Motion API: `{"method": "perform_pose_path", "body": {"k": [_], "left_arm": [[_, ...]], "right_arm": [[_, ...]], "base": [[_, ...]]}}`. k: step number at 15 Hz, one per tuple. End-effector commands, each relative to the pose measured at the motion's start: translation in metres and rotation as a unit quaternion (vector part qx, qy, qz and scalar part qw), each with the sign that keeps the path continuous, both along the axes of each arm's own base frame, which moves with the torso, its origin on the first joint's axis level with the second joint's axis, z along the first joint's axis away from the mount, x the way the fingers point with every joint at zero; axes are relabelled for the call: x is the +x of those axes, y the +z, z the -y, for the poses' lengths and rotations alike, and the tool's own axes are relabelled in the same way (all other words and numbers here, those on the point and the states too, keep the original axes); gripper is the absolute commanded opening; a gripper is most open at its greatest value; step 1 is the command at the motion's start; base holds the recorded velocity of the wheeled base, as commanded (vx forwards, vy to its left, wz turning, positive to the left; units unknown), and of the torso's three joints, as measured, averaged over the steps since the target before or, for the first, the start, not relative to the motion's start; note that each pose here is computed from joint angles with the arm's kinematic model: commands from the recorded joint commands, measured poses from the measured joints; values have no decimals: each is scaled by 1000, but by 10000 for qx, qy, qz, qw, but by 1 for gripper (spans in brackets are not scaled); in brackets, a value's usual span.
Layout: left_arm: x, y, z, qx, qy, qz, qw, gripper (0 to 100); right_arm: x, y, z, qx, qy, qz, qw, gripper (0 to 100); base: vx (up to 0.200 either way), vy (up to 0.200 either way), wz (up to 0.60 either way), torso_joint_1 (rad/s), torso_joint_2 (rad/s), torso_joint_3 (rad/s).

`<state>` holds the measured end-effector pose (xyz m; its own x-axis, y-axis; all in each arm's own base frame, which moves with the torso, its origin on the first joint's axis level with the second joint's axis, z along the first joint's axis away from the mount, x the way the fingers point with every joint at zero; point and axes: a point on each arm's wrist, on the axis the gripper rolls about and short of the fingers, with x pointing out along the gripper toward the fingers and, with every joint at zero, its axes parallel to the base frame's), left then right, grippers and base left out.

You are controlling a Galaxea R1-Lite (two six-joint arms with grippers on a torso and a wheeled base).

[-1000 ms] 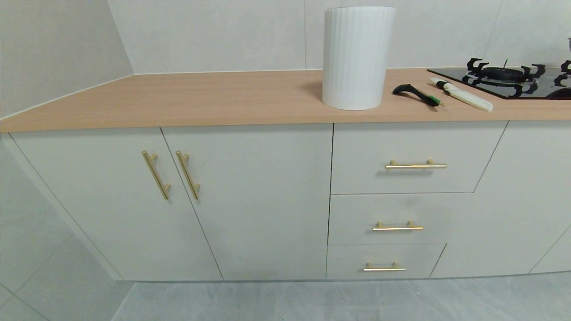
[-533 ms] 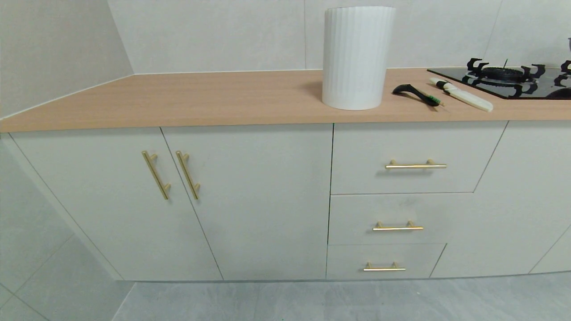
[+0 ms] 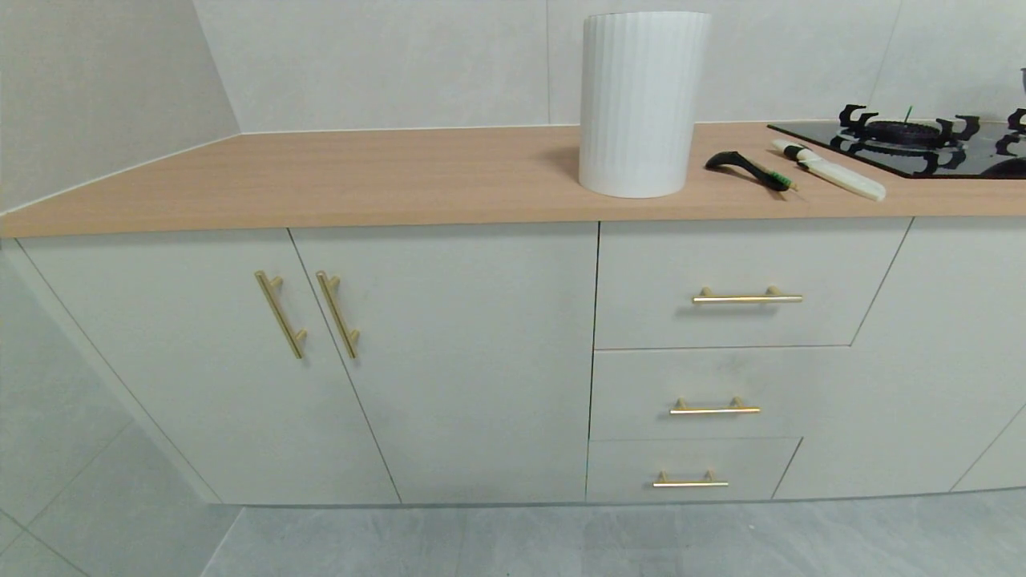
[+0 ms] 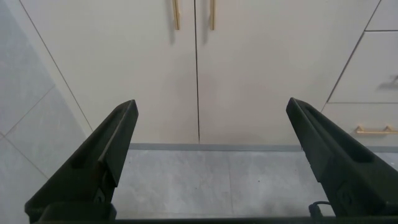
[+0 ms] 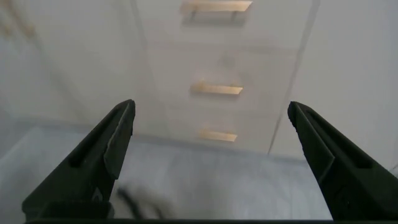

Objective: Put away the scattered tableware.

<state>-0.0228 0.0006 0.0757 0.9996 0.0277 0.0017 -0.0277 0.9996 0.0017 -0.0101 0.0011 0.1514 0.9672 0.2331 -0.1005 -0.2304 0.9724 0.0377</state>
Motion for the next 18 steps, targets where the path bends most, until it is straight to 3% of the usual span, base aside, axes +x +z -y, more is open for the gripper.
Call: {"method": "perform_pose_path", "body": {"k": [1,7,12,18], "left_arm": [[0,0,0,-1,0,7,10000,100],[0,0,0,-1,0,7,10000,100],[0,0,0,-1,7,-1,10000,100],[0,0,0,-1,7,7,10000,100]], "right_arm": [[50,7,-9,-285,335,-1245,9912,100],[110,-1,-21,-501,424,-2102,9754,100],[171,-24,-33,-587,430,-2623,9622,100],[262,-49,-49,-723,356,-2681,9600,100]], "base": [[0,0,0,0,0,0],[0,0,0,0,0,0],[0,0,0,0,0,0],[0,0,0,0,0,0]]}}
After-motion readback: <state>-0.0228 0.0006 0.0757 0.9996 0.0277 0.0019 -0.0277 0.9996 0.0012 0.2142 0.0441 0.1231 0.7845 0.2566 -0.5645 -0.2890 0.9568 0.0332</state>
